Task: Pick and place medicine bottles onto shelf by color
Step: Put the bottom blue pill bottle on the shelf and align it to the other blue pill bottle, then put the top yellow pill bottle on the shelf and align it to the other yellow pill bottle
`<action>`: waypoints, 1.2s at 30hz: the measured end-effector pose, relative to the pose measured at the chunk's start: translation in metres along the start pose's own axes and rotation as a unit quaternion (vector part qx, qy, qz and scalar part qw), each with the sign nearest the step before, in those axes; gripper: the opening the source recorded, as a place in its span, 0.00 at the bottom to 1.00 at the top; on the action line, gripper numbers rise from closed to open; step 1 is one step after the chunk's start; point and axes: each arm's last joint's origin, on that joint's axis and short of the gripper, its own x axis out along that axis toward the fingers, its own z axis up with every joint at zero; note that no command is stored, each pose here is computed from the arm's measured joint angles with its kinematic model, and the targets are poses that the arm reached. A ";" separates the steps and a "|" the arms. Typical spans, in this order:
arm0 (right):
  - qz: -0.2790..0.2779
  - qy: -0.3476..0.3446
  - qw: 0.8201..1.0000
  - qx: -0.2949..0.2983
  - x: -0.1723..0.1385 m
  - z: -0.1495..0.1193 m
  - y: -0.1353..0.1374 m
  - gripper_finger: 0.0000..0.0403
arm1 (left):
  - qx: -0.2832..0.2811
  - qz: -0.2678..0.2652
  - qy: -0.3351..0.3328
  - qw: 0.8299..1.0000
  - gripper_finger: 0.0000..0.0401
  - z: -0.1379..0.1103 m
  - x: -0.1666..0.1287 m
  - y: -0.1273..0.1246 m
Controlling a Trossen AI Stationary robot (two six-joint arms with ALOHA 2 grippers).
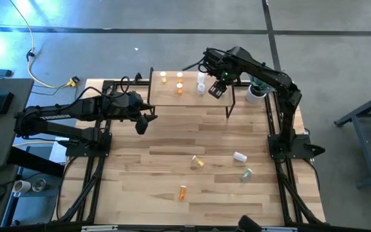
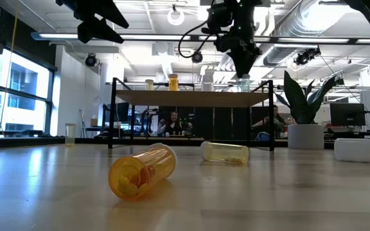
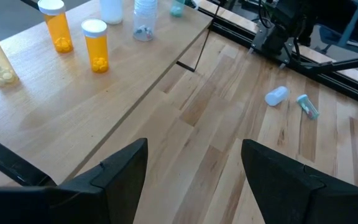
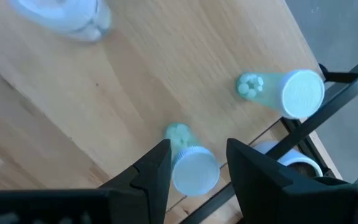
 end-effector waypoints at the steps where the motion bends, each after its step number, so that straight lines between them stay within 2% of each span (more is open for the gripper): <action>1: 0.000 -0.003 1.000 0.001 0.000 0.001 0.000 0.36 | 0.000 0.000 0.000 1.000 0.62 0.000 0.000 0.000; 20: 0.005 -0.040 0.999 0.002 -0.008 0.006 -0.001 0.36 | 0.003 0.003 -0.001 1.000 0.62 0.000 0.000 0.000; 26: 0.015 -0.072 0.997 -0.004 -0.026 0.008 -0.003 0.36 | 0.041 0.056 -0.008 0.998 0.62 -0.001 -0.001 0.004; 36: 0.021 -0.146 0.989 0.006 -0.066 0.008 -0.010 0.36 | 0.043 0.132 0.027 0.990 0.62 -0.015 -0.024 0.017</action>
